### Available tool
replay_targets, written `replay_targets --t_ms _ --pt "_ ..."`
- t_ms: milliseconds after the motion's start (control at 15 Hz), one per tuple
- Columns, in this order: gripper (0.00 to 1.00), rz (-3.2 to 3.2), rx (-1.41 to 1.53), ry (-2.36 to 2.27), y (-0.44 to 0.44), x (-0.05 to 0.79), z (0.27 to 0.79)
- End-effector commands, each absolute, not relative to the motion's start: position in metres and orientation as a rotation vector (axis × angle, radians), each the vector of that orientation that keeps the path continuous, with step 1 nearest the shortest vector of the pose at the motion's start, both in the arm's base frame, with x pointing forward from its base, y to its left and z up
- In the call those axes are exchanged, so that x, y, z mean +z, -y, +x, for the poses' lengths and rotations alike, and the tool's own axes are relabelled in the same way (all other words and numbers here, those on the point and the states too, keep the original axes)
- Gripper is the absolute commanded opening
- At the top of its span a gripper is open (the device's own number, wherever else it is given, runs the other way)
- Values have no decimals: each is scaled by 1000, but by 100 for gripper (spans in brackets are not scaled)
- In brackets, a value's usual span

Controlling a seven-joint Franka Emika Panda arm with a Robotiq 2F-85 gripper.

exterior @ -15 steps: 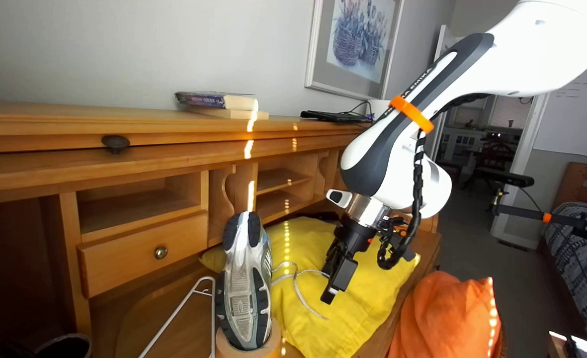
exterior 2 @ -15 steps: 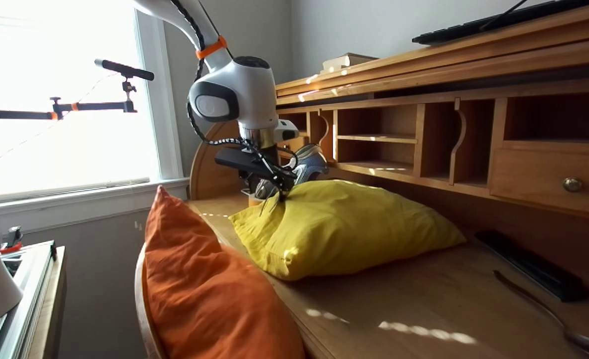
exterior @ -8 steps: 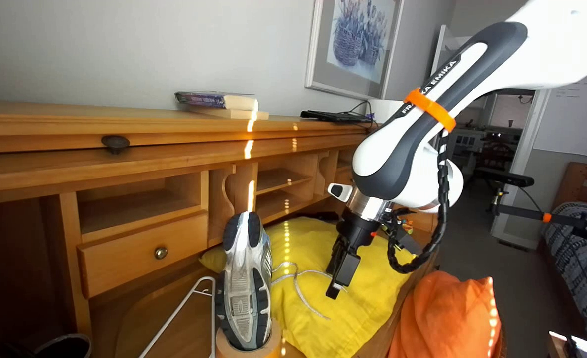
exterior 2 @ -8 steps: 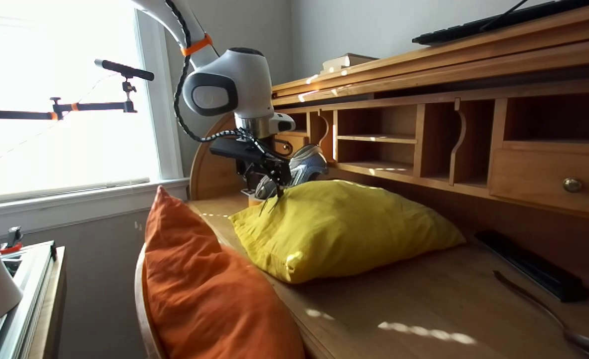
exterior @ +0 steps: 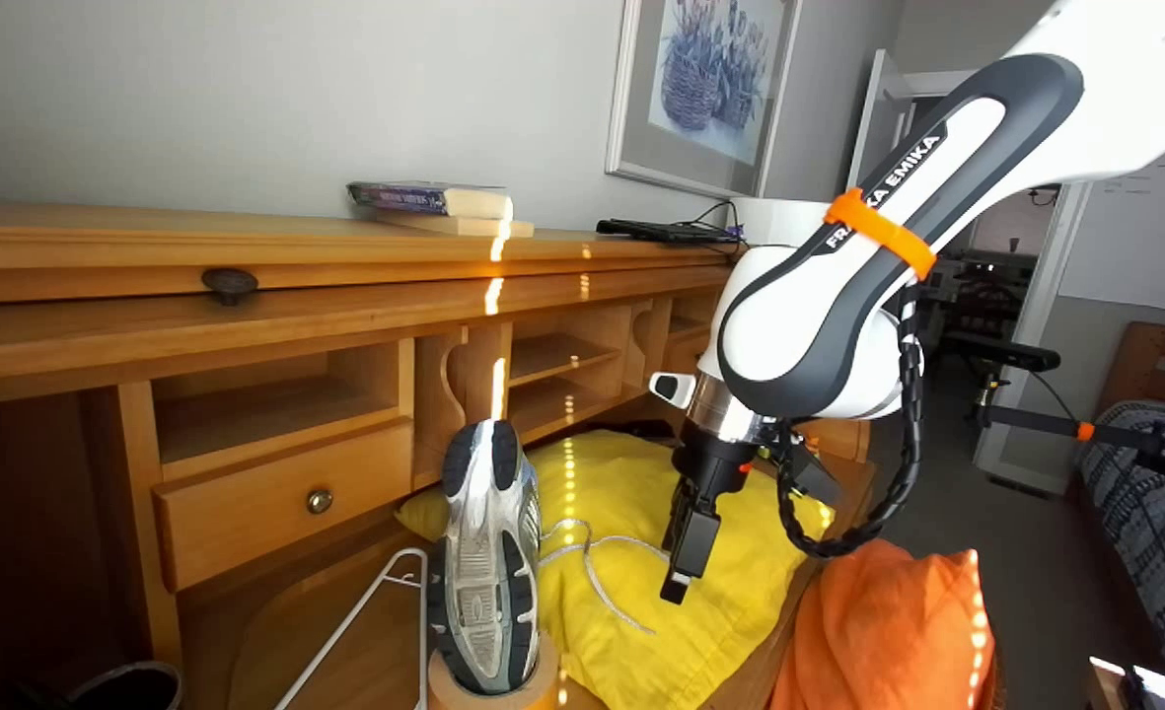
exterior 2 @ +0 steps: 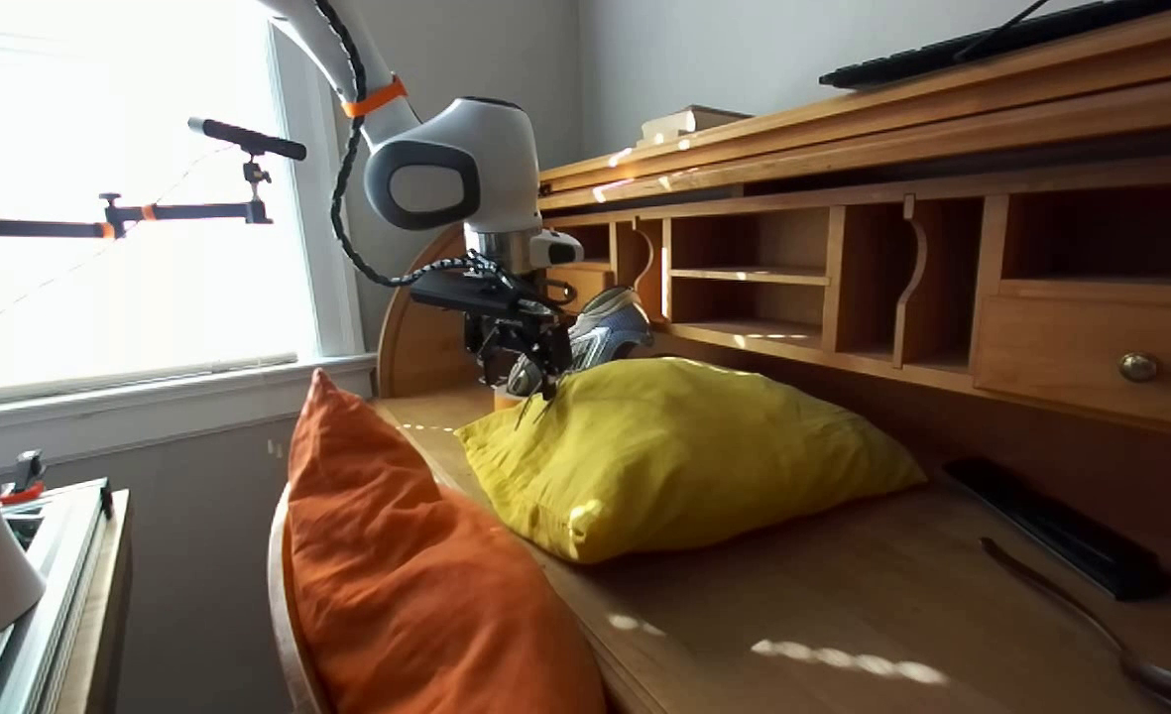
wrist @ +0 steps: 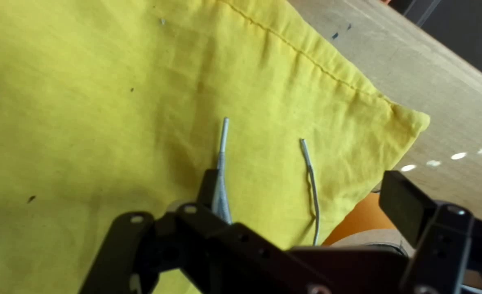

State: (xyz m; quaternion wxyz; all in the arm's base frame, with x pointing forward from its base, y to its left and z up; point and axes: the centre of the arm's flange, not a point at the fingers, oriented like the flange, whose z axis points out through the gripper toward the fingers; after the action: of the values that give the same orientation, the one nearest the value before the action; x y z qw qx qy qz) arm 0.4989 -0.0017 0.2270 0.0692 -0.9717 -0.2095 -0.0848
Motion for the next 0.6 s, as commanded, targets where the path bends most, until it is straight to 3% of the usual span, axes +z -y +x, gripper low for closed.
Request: replay_targets --t_ms 0,533 --pt "100 -2917 -206 627 1 228 497" --pt "100 -2902 -252 732 -2 223 502"
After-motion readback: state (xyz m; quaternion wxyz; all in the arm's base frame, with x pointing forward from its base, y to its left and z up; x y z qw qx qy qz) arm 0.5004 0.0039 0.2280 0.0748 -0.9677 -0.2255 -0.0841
